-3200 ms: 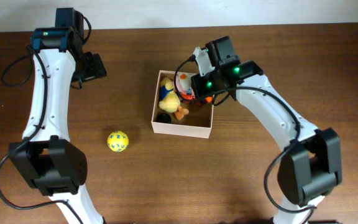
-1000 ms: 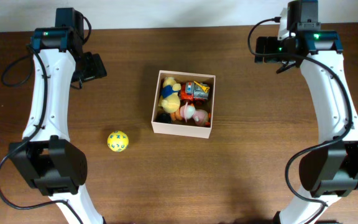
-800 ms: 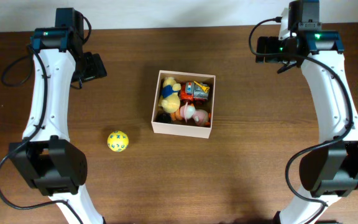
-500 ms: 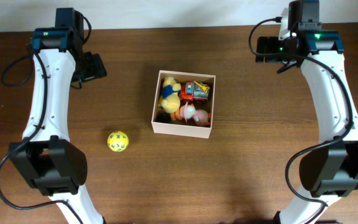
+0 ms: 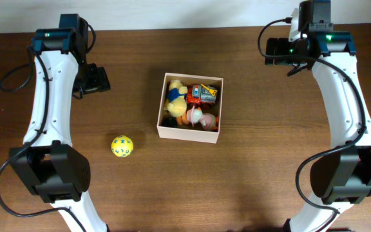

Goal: Pack container
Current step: 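Lower left gripper toward the yellow lettered ball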

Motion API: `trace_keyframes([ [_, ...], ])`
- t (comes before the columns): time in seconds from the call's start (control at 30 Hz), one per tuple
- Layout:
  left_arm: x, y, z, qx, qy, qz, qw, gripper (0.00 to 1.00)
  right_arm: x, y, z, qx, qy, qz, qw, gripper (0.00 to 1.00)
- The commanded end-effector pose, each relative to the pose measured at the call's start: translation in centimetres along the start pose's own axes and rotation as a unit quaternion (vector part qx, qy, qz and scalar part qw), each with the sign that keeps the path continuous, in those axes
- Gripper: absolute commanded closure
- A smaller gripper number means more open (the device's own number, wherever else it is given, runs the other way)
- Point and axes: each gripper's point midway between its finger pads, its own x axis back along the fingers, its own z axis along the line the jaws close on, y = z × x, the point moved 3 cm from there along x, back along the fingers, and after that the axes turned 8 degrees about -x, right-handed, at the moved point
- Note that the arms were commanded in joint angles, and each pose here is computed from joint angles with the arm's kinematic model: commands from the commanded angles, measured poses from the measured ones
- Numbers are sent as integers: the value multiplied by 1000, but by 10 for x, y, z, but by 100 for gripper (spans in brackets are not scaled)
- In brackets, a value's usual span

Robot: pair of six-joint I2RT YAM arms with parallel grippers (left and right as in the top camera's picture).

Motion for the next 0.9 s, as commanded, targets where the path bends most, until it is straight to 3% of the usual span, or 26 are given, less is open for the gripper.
trace_keyframes([
  [0.0,-2,1,2,-8,8,2,1000,1,19,11,-4,-3,-3,-26,1000,1],
  [0.2,1,36,-5,11,-11,-80,997,1,19,11,-4,-3,-3,-26,1000,1],
  [0.33,4,41,-28,19,-93,-85,992,1,19,11,-4,-3,-3,-26,1000,1],
  [0.47,3,29,-38,-18,-124,-59,990,0,19,11,-4,-3,-3,-26,1000,1],
  [0.57,-1,15,-47,-56,-140,-29,988,6,19,11,-4,-3,-3,-26,1000,1],
  [0.87,-53,-44,-80,-107,-129,86,982,6,19,11,-4,-3,-3,-26,1000,1],
])
